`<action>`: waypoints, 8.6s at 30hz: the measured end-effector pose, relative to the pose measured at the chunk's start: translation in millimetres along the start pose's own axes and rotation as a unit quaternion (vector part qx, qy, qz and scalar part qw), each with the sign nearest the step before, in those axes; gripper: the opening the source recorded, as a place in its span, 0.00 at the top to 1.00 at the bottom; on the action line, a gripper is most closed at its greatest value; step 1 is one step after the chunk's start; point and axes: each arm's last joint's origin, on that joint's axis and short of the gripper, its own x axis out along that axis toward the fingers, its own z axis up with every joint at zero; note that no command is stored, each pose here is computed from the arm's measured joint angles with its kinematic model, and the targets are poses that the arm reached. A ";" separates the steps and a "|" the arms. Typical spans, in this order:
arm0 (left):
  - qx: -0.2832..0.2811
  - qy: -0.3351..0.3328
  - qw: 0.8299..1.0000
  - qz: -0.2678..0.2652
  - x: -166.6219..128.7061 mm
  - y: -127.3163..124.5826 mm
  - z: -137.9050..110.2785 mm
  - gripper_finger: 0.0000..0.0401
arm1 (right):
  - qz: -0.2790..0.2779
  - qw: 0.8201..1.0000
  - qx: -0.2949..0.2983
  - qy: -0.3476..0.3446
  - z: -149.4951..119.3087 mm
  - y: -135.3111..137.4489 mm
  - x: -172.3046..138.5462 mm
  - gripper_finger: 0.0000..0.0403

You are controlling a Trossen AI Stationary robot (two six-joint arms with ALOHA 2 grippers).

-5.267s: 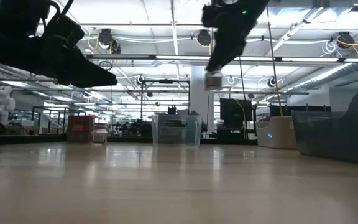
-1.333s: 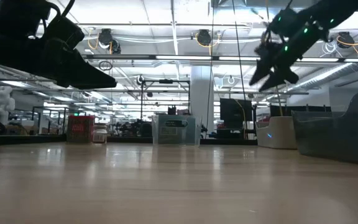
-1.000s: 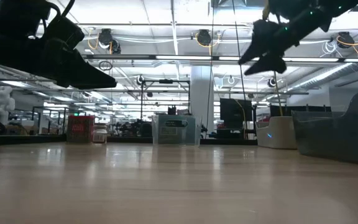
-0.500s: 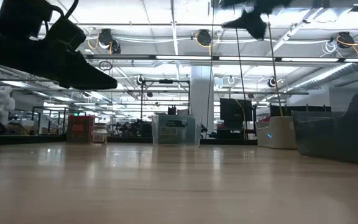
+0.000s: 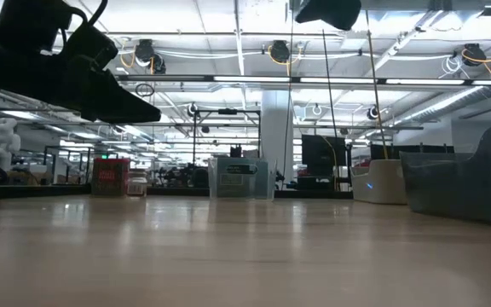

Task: Sort spices by type
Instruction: Put the top right transparent seasoning bottle into the gray bin, then put the top transparent seasoning bottle into the gray bin

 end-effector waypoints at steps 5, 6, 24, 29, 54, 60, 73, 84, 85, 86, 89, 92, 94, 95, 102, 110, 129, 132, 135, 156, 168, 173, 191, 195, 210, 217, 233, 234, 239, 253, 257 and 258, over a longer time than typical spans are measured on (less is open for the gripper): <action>-0.001 0.000 1.000 0.000 0.0 0.0 0.0 0.38 | 0.016 0.996 0.016 0.083 -20.5 20.6 22.8 0.38; -0.002 0.000 1.000 0.000 0.0 0.0 0.0 0.38 | 0.015 0.995 0.010 0.101 -26.2 25.4 27.7 0.38; -0.011 0.001 1.000 0.000 0.0 0.0 -0.3 0.38 | 0.048 0.934 -0.087 0.342 -110.9 81.5 88.3 0.38; -0.009 0.006 1.000 0.000 0.0 0.0 -1.3 0.38 | 0.044 0.915 -0.098 0.389 -120.2 81.5 82.4 0.38; -0.001 0.024 1.000 0.000 -0.1 0.0 -5.0 0.38 | 0.024 0.891 -0.196 0.410 -161.9 98.5 74.4 0.38; -0.002 0.024 1.000 0.000 -0.1 0.0 -4.9 0.38 | 0.015 0.888 -0.189 0.418 -172.2 96.6 75.8 0.38; -0.002 0.024 1.000 0.000 -0.1 0.0 -4.8 0.38 | -0.013 0.885 -0.209 0.416 -187.1 94.0 76.5 0.38; -0.002 0.023 1.000 0.000 -0.1 0.0 -4.8 0.38 | -0.012 0.882 -0.228 0.413 -194.7 101.6 71.9 0.38; -0.002 0.023 1.000 0.000 -0.1 0.0 -4.8 0.38 | -0.013 0.882 -0.230 0.412 -195.8 102.2 71.6 0.38; -0.002 0.023 1.000 0.000 -0.1 0.0 -4.8 0.38 | -0.015 0.882 -0.232 0.410 -197.2 102.1 71.6 0.38; -0.002 0.023 1.000 0.000 -0.1 0.0 -4.7 0.38 | -0.027 0.882 -0.231 0.409 -202.1 98.3 73.6 0.38; -0.003 0.023 1.000 0.000 -0.1 0.0 -4.7 0.38 | -0.031 0.881 -0.230 0.412 -203.8 96.5 73.9 0.38; -0.005 0.020 1.000 0.000 -0.1 0.0 -4.1 0.38 | -0.031 0.881 -0.230 0.412 -204.7 95.9 74.6 0.38; -0.006 0.018 1.000 0.000 -0.1 0.0 -3.7 0.38 | -0.031 0.881 -0.230 0.412 -204.8 95.7 74.5 0.38; -0.026 -0.018 0.997 -0.066 -0.3 -3.8 3.9 0.38 | -0.030 0.882 -0.230 0.410 -204.7 96.1 74.9 0.40; -0.024 -0.042 0.992 -0.115 -1.2 -6.5 8.7 0.38 | -0.018 0.889 -0.227 0.398 -203.5 98.7 76.9 0.53; -0.021 -0.039 0.993 -0.109 -1.0 -6.1 8.0 0.38 | -0.023 0.921 -0.224 0.319 -152.4 99.3 83.0 0.63; -0.021 -0.039 0.994 -0.103 -0.9 -5.8 8.0 0.38 | -0.039 0.932 -0.224 0.284 -125.0 92.7 84.4 0.62; -0.021 -0.039 0.994 -0.103 -0.9 -5.8 8.0 0.38 | -0.051 0.934 -0.227 0.273 -97.1 79.7 82.8 0.62; -0.020 -0.026 0.994 -0.103 -0.7 -5.9 5.6 0.38 | -0.209 0.949 -0.045 0.230 4.0 -125.4 -30.8 0.62; -0.021 -0.026 0.994 -0.102 -0.7 -5.8 5.6 0.38 | -0.307 0.909 0.156 0.233 -6.1 -231.0 -72.2 0.62; -0.021 -0.025 0.994 -0.101 -0.7 -5.8 5.3 0.38 | -0.335 0.887 0.227 0.220 -17.4 -259.0 -82.7 0.62; -0.016 -0.012 0.995 -0.101 -0.6 -5.8 2.8 0.38 | -0.368 0.847 0.308 0.230 -84.7 -311.3 -69.9 0.61; -0.016 -0.012 0.995 -0.101 -0.5 -5.8 2.9 0.38 | -0.371 0.846 0.312 0.223 -94.0 -317.6 -66.6 0.61; -0.016 -0.012 0.995 -0.101 -0.5 -5.8 2.8 0.38 | -0.365 0.859 0.297 0.202 -115.8 -326.7 -50.8 0.61; -0.016 -0.012 0.995 -0.099 -0.5 -5.8 2.8 0.38 | -0.367 0.858 0.297 0.200 -116.6 -327.6 -50.6 0.61; -0.016 -0.012 0.995 -0.099 -0.5 -5.8 2.8 0.38 | -0.359 0.852 0.305 0.230 -125.7 -339.8 -35.5 0.61; -0.016 -0.012 0.995 -0.099 -0.5 -5.8 2.9 0.38 | -0.359 0.853 0.303 0.229 -125.6 -340.2 -35.2 0.61; -0.016 -0.012 0.995 -0.097 -0.5 -5.6 2.8 0.38 | -0.366 0.857 0.294 0.212 -122.7 -343.1 -34.5 0.61; -0.016 -0.010 0.996 -0.090 -0.4 -5.3 2.5 0.38 | -0.370 0.855 0.299 0.206 -122.1 -343.6 -34.4 0.48; -0.016 -0.010 0.996 -0.090 -0.4 -5.3 2.5 0.38 | -0.367 0.854 0.301 0.214 -123.4 -342.5 -34.6 0.44; -0.016 -0.010 0.996 -0.090 -0.4 -5.3 2.5 0.38 | -0.366 0.853 0.301 0.217 -123.7 -342.1 -34.7 0.44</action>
